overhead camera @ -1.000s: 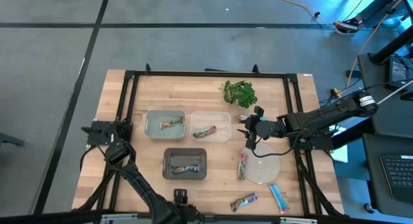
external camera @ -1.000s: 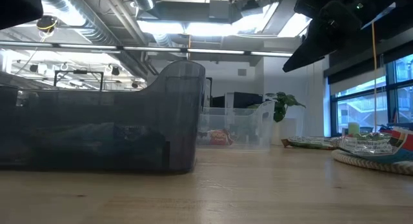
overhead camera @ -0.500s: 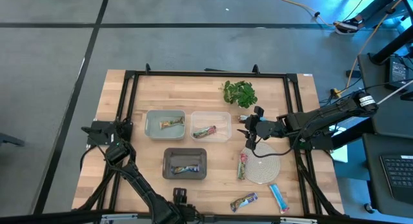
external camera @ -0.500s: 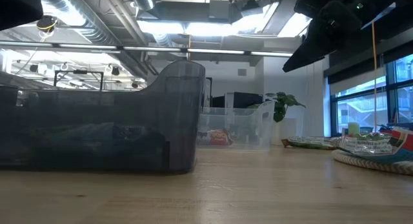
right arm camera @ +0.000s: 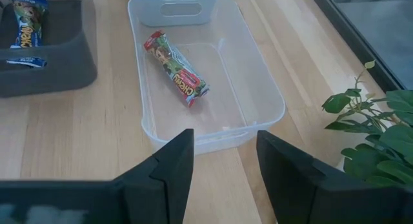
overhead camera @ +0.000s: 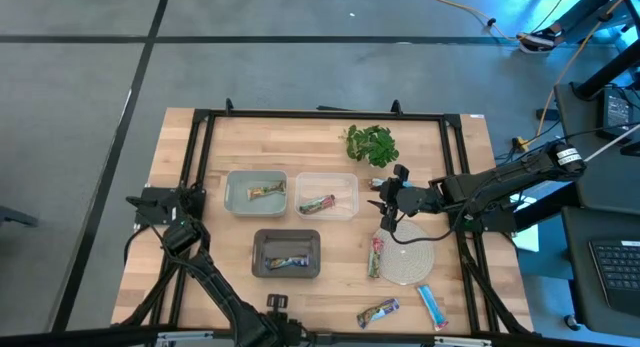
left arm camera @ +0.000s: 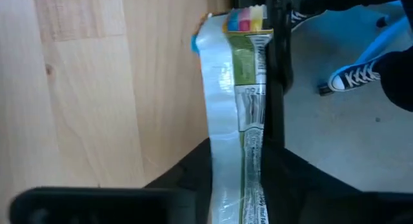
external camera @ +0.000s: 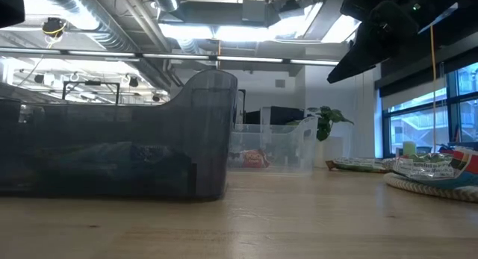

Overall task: Pick and place Granola Bars by type
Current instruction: Put the yellow granola bar into the gray bin

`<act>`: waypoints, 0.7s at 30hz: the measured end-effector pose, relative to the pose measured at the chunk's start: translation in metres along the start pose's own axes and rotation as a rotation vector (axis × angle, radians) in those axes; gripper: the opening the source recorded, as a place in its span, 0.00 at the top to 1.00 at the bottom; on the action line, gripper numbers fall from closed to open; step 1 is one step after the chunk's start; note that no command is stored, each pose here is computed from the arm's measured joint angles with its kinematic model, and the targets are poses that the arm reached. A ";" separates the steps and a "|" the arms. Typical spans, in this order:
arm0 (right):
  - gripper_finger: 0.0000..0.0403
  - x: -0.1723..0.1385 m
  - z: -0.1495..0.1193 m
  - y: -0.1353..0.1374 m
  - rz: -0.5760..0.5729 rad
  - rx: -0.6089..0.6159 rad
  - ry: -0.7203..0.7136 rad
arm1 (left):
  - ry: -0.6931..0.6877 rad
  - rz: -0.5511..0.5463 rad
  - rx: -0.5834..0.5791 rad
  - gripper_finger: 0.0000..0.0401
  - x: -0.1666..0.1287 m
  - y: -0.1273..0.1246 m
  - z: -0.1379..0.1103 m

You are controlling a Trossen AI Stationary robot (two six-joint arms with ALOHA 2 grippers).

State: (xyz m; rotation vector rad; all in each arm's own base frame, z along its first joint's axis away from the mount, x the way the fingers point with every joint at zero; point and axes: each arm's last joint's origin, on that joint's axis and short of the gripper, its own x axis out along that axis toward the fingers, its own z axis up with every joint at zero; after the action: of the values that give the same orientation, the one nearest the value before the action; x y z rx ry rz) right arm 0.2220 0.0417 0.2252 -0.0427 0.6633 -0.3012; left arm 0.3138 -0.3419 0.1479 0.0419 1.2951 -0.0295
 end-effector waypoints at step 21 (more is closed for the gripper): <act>0.57 0.000 0.000 0.000 0.000 -0.006 0.001 | 0.153 0.382 0.075 0.86 -0.073 0.034 0.003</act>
State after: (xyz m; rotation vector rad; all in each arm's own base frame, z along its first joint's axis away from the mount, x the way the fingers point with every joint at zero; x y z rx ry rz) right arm 0.2220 0.0416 0.2250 -0.0482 0.6652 -0.2997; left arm 0.2982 -0.3082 0.2197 0.3609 1.4198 0.2564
